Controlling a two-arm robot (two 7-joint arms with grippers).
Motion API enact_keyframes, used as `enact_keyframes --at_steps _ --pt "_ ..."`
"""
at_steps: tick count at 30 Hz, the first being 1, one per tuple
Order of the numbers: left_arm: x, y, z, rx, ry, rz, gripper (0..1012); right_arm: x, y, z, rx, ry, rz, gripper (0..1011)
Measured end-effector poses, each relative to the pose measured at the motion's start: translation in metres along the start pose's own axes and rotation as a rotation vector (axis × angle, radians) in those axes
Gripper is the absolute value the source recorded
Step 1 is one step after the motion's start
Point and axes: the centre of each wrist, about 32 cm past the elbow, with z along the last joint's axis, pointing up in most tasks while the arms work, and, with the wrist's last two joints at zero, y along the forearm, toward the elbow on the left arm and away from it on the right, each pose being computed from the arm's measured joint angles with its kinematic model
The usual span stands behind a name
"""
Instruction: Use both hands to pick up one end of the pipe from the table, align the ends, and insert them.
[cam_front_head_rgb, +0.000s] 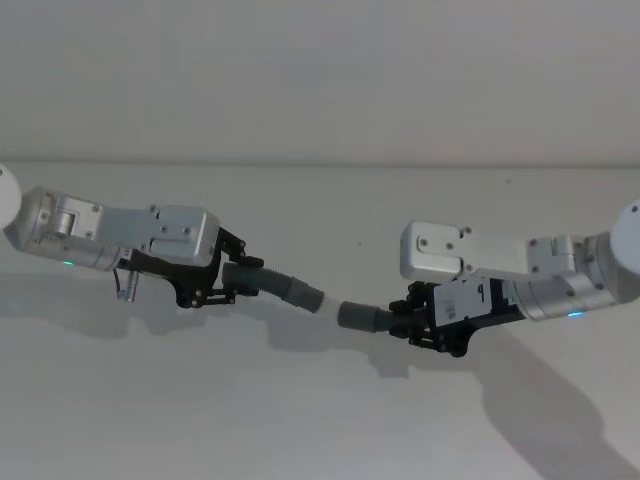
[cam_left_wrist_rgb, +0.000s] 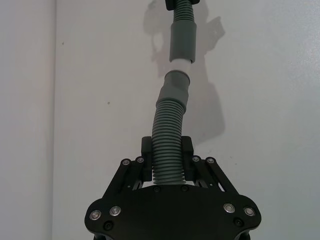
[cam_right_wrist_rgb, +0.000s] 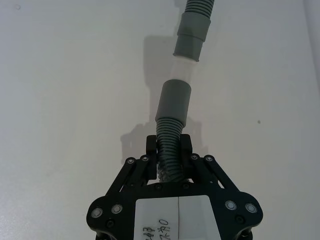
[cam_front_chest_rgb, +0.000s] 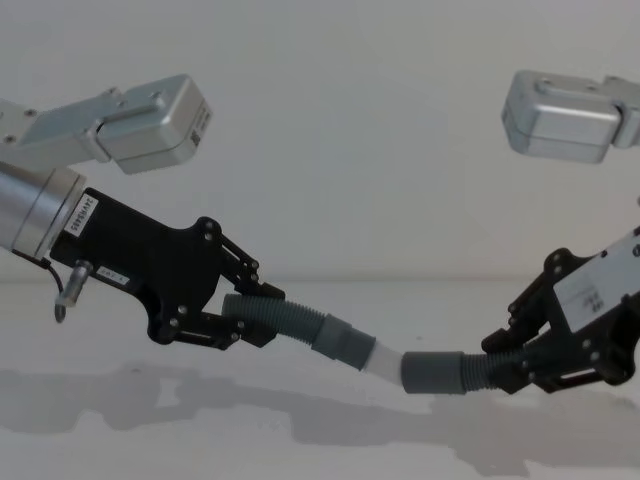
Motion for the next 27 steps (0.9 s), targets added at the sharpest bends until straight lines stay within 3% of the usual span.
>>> enact_keyframes --at_steps 27 --pt "0.0000 0.0000 0.0000 0.000 0.000 0.000 327 0.0026 -0.0037 0.0004 0.028 0.013 -0.054 260"
